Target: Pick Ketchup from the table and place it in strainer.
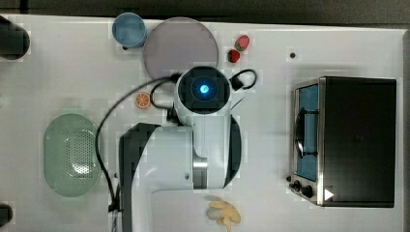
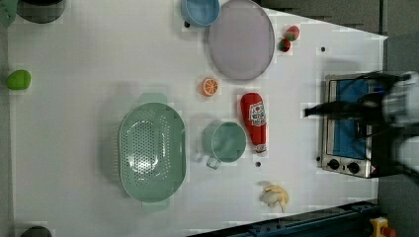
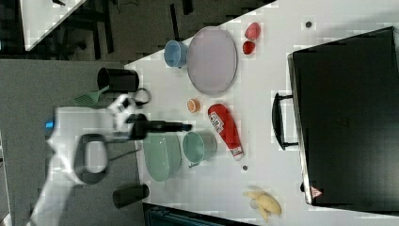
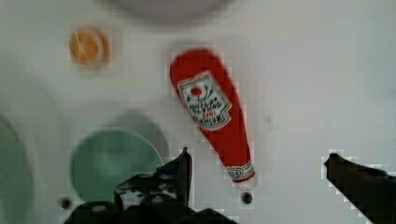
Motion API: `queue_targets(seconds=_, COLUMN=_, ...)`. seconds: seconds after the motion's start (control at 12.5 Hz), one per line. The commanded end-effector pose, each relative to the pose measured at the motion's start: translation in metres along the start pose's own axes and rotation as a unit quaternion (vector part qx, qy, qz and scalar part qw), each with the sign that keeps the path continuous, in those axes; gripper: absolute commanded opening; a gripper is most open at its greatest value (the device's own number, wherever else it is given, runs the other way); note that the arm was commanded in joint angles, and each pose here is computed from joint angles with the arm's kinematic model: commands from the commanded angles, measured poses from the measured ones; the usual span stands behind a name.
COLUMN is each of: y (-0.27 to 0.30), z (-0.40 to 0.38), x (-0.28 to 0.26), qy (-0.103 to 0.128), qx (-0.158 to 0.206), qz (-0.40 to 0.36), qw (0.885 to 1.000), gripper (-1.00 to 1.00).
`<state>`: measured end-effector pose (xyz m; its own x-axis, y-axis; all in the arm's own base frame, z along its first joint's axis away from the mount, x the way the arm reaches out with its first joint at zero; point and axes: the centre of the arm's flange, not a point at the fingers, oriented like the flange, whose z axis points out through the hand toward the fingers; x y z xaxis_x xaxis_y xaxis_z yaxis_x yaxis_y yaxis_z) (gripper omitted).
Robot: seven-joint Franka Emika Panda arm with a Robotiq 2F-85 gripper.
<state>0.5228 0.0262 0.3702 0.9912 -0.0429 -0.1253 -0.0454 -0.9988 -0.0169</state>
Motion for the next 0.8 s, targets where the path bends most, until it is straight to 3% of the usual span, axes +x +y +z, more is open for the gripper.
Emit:
queue_targets(seconds=0.08, y=-0.005, z=0.016, x=0.000, qy=0.031, qx=-0.008, qz=-0.146, qw=0.989, gripper=1.00)
queue_targets(seconds=0.32, y=-0.007, z=0.062, x=0.004, qy=0.042, qx=-0.004, qz=-0.150, qw=0.988, gripper=1.00)
queue_targets(seconds=0.8, y=-0.013, z=0.141, x=0.013, qy=0.023, qx=0.012, qz=-0.154, qw=0.988, gripper=1.00)
